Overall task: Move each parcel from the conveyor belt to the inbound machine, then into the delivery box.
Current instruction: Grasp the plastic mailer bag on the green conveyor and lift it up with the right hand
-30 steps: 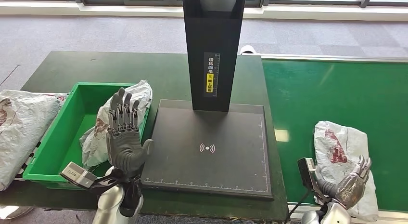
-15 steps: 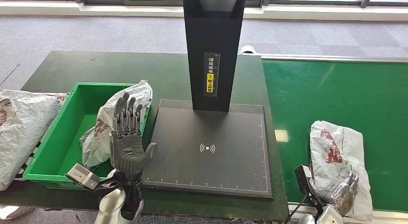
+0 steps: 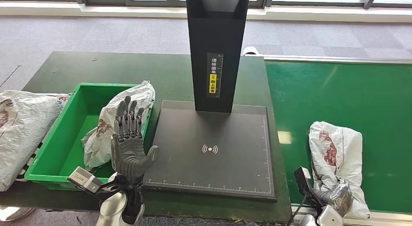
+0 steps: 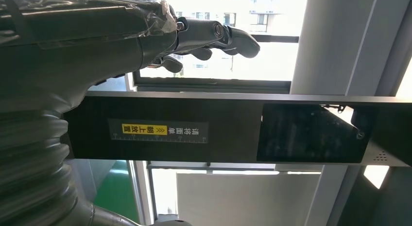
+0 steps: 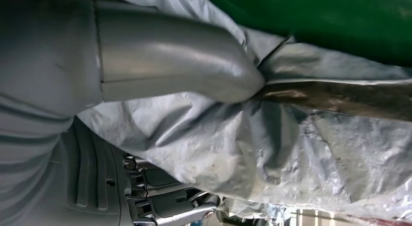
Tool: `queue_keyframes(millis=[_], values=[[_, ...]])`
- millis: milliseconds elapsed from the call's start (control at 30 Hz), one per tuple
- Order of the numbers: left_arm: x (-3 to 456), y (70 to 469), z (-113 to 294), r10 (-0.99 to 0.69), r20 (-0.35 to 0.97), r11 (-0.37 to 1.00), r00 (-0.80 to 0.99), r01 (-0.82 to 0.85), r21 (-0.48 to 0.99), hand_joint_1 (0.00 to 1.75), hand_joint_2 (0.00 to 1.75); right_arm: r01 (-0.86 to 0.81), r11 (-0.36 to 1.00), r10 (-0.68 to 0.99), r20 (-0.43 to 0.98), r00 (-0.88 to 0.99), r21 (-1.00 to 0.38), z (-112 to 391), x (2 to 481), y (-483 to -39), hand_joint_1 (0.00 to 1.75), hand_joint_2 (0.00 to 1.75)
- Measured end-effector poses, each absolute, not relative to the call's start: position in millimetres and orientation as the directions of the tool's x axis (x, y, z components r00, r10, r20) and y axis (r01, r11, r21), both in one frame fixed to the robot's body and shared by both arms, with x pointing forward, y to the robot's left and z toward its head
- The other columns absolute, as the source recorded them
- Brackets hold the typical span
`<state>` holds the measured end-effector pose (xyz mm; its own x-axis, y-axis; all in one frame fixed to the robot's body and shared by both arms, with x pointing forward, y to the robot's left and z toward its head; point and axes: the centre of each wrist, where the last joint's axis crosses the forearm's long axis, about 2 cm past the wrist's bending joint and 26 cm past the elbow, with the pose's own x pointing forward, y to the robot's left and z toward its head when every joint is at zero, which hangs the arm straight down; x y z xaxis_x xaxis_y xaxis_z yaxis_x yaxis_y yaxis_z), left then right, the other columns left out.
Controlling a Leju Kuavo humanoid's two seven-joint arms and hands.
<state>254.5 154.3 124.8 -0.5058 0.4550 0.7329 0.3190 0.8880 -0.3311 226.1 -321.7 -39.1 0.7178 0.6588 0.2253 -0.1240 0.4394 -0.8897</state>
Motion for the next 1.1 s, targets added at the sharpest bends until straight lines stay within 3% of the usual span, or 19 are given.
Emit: queue_keyframes(millis=[600, 733, 833, 933, 1100], values=[[254.6, 154.9, 124.7, 0.442, 0.739, 0.895, -0.509, 0.307, -0.323, 0.0, 1.75, -0.086, 0.429, 0.669, 0.252, 0.7, -0.899, -37.1, 228.7, -323.5, 1.75, 1.75], [254.4, 156.5, 125.3, 0.424, 0.743, 0.904, -0.518, 0.289, -0.314, 0.0, 1.75, 0.047, 0.368, 0.749, 0.326, 0.576, -0.929, -31.9, 224.9, -322.0, 1.75, 1.75], [254.3, 157.5, 125.1, 0.413, 0.747, 0.909, -0.521, 0.282, -0.306, 0.0, 1.75, 0.211, 0.349, 0.85, 0.404, 0.339, -0.913, -11.9, 227.2, -315.4, 1.75, 1.75], [254.6, 157.4, 124.7, 0.405, 0.751, 0.912, -0.52, 0.281, -0.298, 0.0, 1.75, 0.385, 0.359, 0.887, 0.44, 0.143, -0.85, 13.9, 228.1, -308.9, 1.75, 1.75], [254.8, 156.1, 121.7, 0.404, 0.76, 0.913, -0.51, 0.282, -0.296, 0.0, 1.75, 0.612, 0.355, 0.888, 0.459, 0.015, -0.707, 57.9, 221.6, -308.3, 1.75, 1.75]])
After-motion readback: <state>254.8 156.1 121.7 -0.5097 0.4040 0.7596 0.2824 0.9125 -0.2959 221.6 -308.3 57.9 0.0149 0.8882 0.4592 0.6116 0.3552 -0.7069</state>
